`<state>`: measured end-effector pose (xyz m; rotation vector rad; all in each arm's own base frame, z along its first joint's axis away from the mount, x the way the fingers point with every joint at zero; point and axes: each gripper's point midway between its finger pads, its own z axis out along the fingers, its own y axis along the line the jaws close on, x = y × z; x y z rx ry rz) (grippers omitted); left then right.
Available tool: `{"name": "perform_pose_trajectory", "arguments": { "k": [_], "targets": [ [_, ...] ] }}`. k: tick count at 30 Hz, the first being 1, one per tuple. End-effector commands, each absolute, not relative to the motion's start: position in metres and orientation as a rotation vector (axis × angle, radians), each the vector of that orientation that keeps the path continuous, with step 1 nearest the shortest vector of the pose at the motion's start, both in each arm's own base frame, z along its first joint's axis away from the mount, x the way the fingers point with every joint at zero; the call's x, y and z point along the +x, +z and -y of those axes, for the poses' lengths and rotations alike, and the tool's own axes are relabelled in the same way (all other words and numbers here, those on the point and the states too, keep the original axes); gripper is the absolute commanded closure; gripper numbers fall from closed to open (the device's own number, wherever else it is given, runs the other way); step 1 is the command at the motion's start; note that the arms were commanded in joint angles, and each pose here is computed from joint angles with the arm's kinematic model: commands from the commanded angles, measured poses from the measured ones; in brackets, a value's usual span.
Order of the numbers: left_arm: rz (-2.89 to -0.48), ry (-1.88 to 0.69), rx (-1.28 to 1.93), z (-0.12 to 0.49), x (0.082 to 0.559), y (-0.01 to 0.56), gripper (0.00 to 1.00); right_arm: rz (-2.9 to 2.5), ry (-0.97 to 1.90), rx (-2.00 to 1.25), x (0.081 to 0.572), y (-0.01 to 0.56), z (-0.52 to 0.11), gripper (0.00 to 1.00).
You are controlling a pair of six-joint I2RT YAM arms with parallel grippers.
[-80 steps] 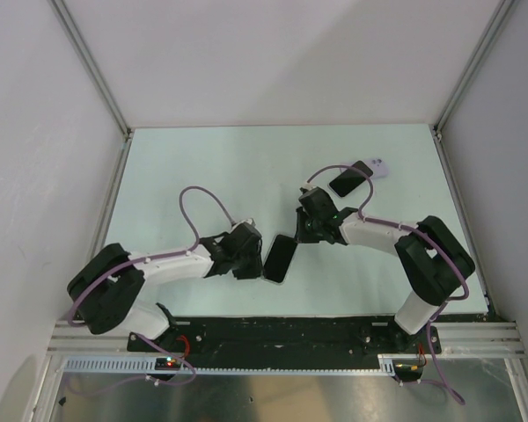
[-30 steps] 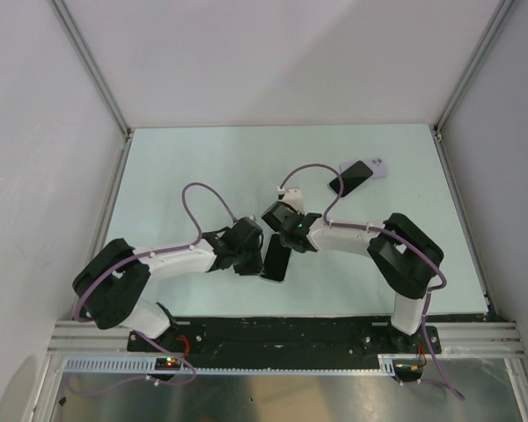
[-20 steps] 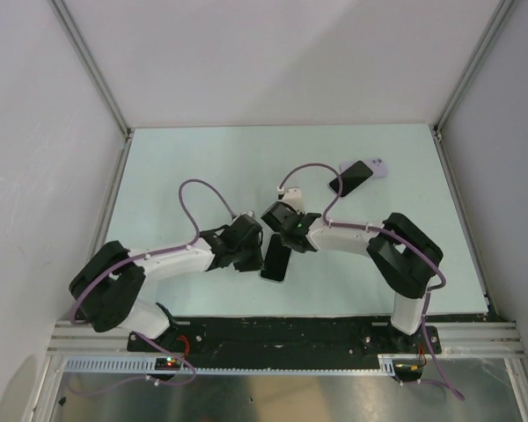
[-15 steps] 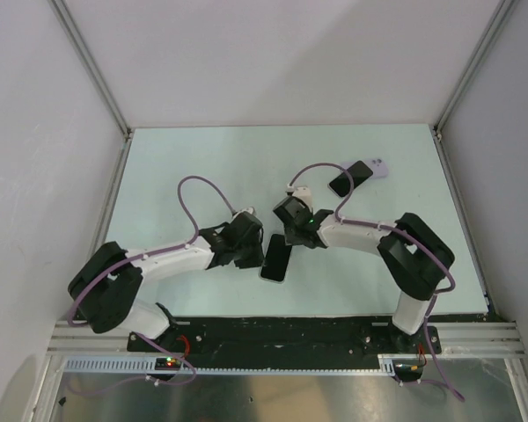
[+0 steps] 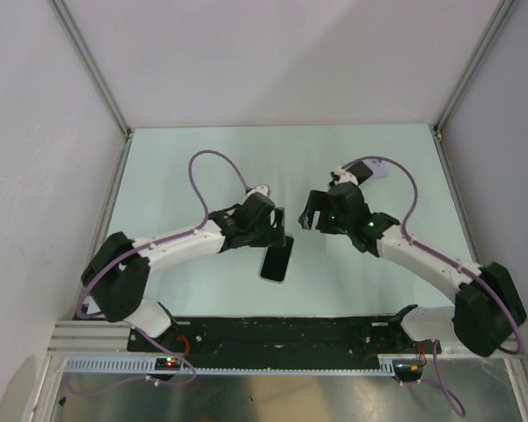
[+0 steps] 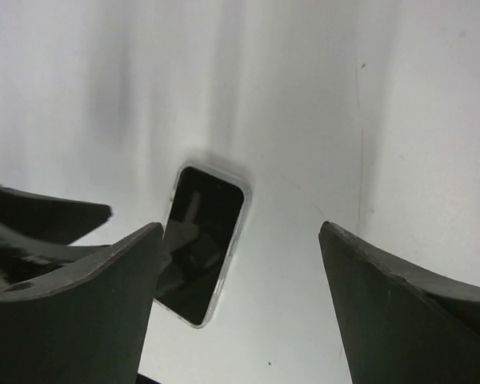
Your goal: Put the phone into the phone case
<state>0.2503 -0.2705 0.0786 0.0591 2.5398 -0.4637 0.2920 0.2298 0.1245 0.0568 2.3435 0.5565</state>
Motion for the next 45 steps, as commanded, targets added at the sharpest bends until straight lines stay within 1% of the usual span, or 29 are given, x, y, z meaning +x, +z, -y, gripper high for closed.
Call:
{"name": "perform_pose_trajectory", "arguments": {
  "k": [1, 5, 14, 18, 20, 22, 27, 28, 30, 32, 34, 40, 45],
  "targets": [
    [-2.525, -0.373, 0.213, 0.287, 0.263, 0.074, 0.03, -2.243, 0.608, 0.158, 0.297, 0.147, -0.210, 0.14],
    [-2.547, -0.331, 0.287, 0.301, 0.266, 0.062, 0.00, -2.207, 0.601, 0.202, 0.294, 0.153, -0.191, 0.12],
    [-2.593, -0.247, 0.389, 0.317, 0.265, 0.039, 0.00, -2.193, 0.615, 0.250, 0.285, 0.147, -0.167, 0.10],
    [-2.615, -0.201, 0.381, 0.314, 0.265, 0.028, 0.04, -2.194, 0.620, 0.248, 0.282, 0.145, -0.164, 0.10],
    [-2.620, -0.176, 0.375, 0.312, 0.265, 0.024, 0.09, -2.192, 0.622, 0.248, 0.281, 0.144, -0.163, 0.10],
    [-2.623, -0.143, 0.371, 0.308, 0.266, 0.020, 0.16, -2.190, 0.626, 0.250, 0.279, 0.143, -0.162, 0.11],
    [-2.618, -0.068, 0.373, 0.299, 0.271, 0.016, 0.43, -2.189, 0.631, 0.248, 0.277, 0.143, -0.161, 0.11],
    [-2.614, -0.057, 0.366, 0.297, 0.274, 0.017, 0.50, -2.186, 0.633, 0.248, 0.277, 0.143, -0.161, 0.11],
    [-2.607, -0.045, 0.344, 0.289, 0.283, 0.020, 0.60, -2.182, 0.635, 0.247, 0.276, 0.144, -0.161, 0.12],
    [-2.604, -0.036, 0.314, 0.278, 0.296, 0.024, 0.67, -2.181, 0.634, 0.244, 0.277, 0.144, -0.160, 0.11],
    [-2.595, -0.031, 0.291, 0.266, 0.314, 0.030, 0.69, -2.188, 0.630, 0.247, 0.277, 0.141, -0.160, 0.11],
    [-2.567, -0.043, 0.208, 0.230, 0.374, 0.050, 0.71, -2.198, 0.599, 0.261, 0.279, 0.137, -0.154, 0.11],
    [-2.581, -0.036, 0.151, 0.195, 0.406, 0.048, 0.71, -2.216, 0.568, 0.297, 0.285, 0.128, -0.144, 0.11]
  ]
}}
